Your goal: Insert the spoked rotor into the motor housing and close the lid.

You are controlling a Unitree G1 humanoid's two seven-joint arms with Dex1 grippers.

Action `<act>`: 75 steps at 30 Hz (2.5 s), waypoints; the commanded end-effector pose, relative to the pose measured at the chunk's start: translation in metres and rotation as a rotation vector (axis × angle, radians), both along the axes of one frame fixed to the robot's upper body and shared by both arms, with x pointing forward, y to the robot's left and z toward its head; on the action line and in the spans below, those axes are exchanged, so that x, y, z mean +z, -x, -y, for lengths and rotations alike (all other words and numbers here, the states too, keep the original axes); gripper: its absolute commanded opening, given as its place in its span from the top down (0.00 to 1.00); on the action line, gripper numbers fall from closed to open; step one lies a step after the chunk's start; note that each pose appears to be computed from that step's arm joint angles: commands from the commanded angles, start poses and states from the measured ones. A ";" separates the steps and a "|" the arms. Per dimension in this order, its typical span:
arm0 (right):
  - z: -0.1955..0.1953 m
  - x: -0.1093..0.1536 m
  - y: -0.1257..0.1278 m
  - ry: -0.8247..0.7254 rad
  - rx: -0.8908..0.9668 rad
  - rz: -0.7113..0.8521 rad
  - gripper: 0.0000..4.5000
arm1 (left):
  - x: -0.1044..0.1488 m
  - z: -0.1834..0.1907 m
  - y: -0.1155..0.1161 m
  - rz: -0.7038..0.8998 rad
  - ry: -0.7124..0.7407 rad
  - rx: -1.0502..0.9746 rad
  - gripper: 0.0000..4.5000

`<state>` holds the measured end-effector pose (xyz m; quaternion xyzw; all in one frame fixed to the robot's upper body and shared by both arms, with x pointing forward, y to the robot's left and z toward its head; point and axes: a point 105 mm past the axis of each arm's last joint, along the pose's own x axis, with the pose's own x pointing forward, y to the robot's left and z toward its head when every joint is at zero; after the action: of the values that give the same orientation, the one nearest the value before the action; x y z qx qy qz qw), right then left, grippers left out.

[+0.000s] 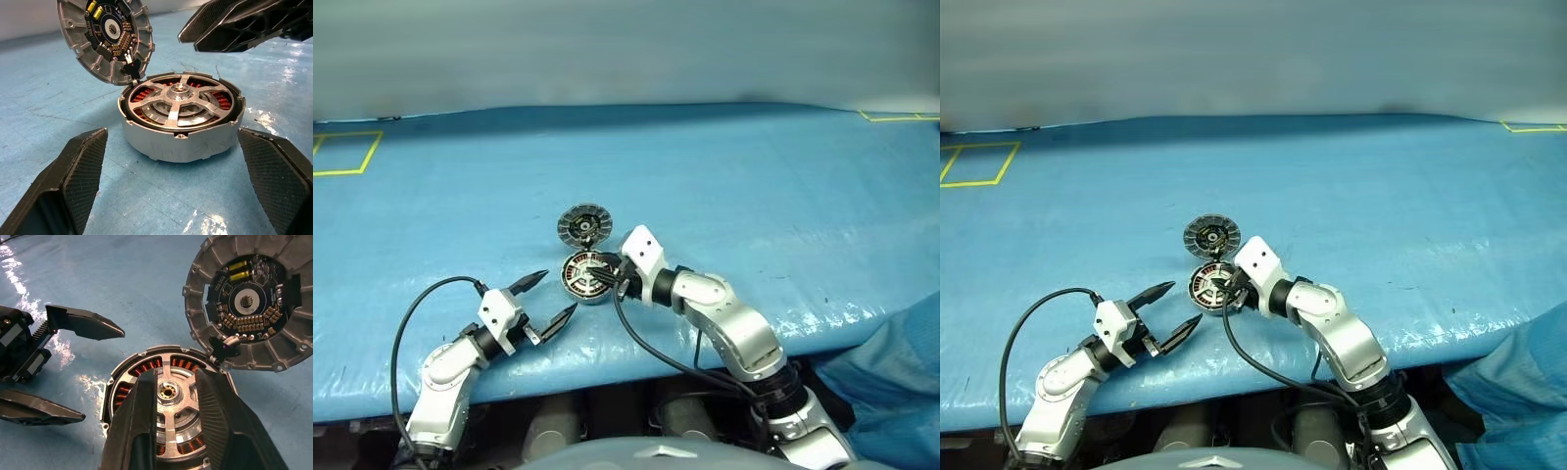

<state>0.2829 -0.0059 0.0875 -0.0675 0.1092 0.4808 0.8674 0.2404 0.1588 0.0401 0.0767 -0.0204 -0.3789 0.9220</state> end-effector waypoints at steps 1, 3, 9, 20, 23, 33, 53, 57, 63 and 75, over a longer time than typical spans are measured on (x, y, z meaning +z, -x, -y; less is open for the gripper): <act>-0.005 0.007 -0.004 -0.013 0.009 0.038 0.94 | 0.005 -0.002 0.000 0.035 0.001 0.009 0.00; -0.007 0.003 -0.004 -0.009 0.013 0.023 1.00 | 0.004 -0.002 0.000 0.033 0.001 0.013 0.00; -0.008 -0.016 -0.003 0.055 0.020 -0.010 1.00 | 0.005 -0.003 0.001 0.035 -0.001 0.019 0.00; -0.008 -0.012 -0.002 0.018 -0.002 0.011 1.00 | 0.005 -0.004 0.003 0.032 -0.005 0.017 0.00; 0.001 0.019 -0.007 -0.036 -0.023 0.098 1.00 | 0.005 -0.005 0.002 0.033 -0.007 0.017 0.00; 0.051 0.039 -0.043 0.101 -0.234 0.215 1.00 | 0.005 -0.005 0.000 0.031 -0.004 0.020 0.00; -0.016 0.084 -0.094 -0.222 -0.051 0.135 1.00 | 0.008 -0.012 0.002 0.046 -0.001 0.058 0.00; -0.029 0.091 -0.074 -0.278 0.066 0.105 1.00 | 0.007 -0.012 0.001 0.045 -0.003 0.061 0.00; -0.026 0.077 -0.052 -0.233 0.103 0.090 1.00 | 0.008 -0.012 0.001 0.051 -0.006 0.061 0.00; 0.001 0.106 -0.071 -0.241 -0.044 0.189 1.00 | 0.009 -0.010 -0.002 0.052 -0.006 0.053 0.00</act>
<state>0.3501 -0.0050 0.1836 -0.0031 -0.0150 0.4693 0.8829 0.2394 0.1699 0.0390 0.0794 -0.0196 -0.3531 0.9320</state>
